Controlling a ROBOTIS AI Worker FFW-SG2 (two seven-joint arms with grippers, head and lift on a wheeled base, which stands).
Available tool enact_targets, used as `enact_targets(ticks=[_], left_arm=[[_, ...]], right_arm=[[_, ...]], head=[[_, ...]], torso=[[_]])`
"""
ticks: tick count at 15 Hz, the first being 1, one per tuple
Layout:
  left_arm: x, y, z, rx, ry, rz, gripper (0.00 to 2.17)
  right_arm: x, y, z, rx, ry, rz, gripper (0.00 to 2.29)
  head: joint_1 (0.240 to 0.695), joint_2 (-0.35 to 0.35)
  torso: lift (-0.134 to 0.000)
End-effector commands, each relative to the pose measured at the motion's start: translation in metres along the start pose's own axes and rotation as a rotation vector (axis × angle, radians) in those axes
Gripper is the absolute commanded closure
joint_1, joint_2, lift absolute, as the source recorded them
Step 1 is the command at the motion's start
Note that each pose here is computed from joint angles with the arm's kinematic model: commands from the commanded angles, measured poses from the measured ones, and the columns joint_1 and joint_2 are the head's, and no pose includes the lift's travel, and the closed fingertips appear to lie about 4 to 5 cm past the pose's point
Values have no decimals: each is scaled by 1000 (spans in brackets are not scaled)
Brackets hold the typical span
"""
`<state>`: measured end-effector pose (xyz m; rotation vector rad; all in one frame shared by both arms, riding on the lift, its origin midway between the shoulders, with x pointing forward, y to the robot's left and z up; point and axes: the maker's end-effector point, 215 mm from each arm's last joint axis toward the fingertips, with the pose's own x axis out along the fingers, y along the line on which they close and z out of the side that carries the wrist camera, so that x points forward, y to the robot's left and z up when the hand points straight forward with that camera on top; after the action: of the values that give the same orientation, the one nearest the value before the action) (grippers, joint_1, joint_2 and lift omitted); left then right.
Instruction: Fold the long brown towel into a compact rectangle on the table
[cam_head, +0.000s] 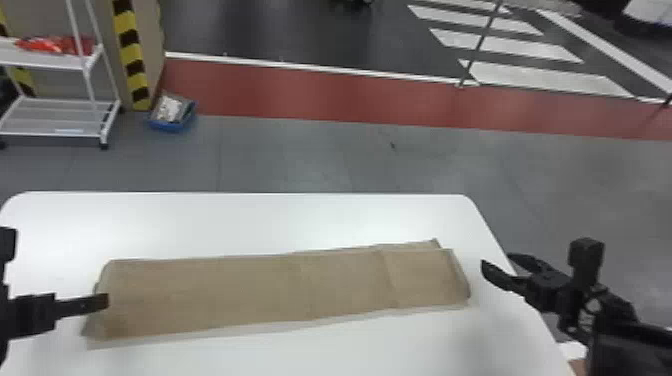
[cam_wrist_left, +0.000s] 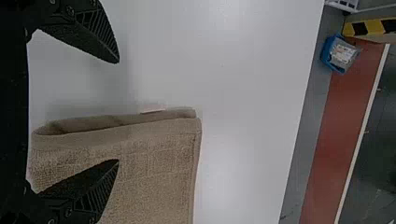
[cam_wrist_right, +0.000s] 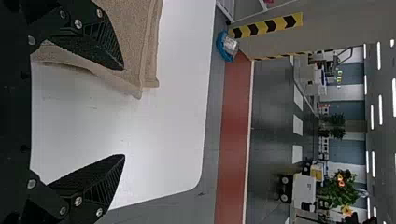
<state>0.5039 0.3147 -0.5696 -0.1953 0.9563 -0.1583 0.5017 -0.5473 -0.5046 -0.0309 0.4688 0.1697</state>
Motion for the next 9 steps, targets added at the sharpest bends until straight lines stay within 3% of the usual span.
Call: enact_targets(ticks=[1,9], left_arm=[[0,0,-1,-1,3,1,137],[3,2,-12,6,35,21,137]], right_arm=[[3,2,3,-1,0,5,245],[2,2,3,3,-2,7,245]], head=[[695,-251],[695,-251]], torso=[[0],[0]])
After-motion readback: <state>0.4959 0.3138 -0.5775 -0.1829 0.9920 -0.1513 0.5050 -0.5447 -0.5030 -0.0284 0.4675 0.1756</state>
